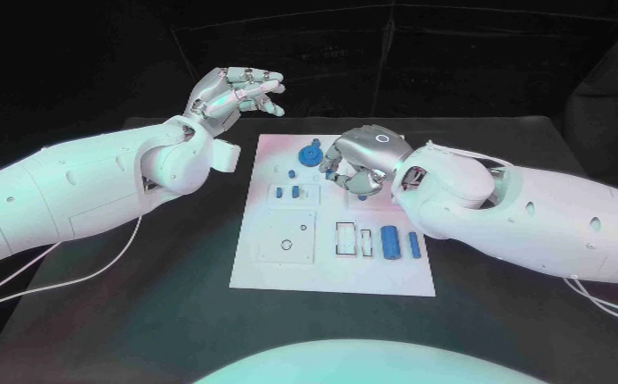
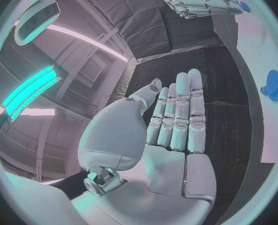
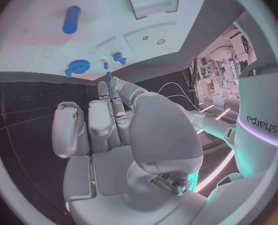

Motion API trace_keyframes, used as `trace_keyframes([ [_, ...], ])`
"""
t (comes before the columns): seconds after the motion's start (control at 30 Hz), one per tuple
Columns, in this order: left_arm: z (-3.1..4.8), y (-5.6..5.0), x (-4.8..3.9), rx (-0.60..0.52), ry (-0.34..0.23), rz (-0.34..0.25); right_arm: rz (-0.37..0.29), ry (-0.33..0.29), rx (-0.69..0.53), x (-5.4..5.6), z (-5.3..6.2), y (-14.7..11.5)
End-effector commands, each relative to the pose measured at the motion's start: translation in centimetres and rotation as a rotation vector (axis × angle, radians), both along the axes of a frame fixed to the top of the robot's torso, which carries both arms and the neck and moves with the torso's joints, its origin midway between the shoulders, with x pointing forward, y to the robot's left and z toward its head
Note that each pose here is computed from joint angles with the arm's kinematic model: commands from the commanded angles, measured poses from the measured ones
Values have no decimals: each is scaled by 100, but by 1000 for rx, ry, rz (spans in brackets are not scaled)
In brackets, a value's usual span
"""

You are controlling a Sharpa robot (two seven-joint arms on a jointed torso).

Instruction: Assemble the parts on the task board

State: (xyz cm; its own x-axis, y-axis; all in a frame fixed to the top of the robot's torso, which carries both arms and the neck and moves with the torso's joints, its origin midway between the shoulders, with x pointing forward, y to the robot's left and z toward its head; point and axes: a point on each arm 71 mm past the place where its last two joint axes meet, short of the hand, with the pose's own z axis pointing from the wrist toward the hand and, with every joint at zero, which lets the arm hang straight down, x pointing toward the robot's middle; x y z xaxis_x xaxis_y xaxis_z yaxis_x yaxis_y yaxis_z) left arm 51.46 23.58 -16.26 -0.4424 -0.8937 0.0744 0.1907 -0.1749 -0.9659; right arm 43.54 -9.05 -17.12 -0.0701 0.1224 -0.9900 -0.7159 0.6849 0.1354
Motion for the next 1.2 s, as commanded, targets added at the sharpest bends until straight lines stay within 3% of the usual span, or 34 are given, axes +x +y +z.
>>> trace_keyframes([
  [0.03,21,-25,-4,-17,-8,-14,48,33,12,-85,-58,119],
  [0.3,26,-60,-12,-20,-8,-22,107,149,-30,-216,-380,352],
  [0.5,27,-77,-13,-22,-9,-26,121,188,-49,-238,-522,413],
  [0.9,31,-111,-18,-28,-11,-37,124,220,-72,-257,-671,405],
  [1.2,26,-114,-11,-27,-7,-41,119,220,-78,-253,-715,390],
])
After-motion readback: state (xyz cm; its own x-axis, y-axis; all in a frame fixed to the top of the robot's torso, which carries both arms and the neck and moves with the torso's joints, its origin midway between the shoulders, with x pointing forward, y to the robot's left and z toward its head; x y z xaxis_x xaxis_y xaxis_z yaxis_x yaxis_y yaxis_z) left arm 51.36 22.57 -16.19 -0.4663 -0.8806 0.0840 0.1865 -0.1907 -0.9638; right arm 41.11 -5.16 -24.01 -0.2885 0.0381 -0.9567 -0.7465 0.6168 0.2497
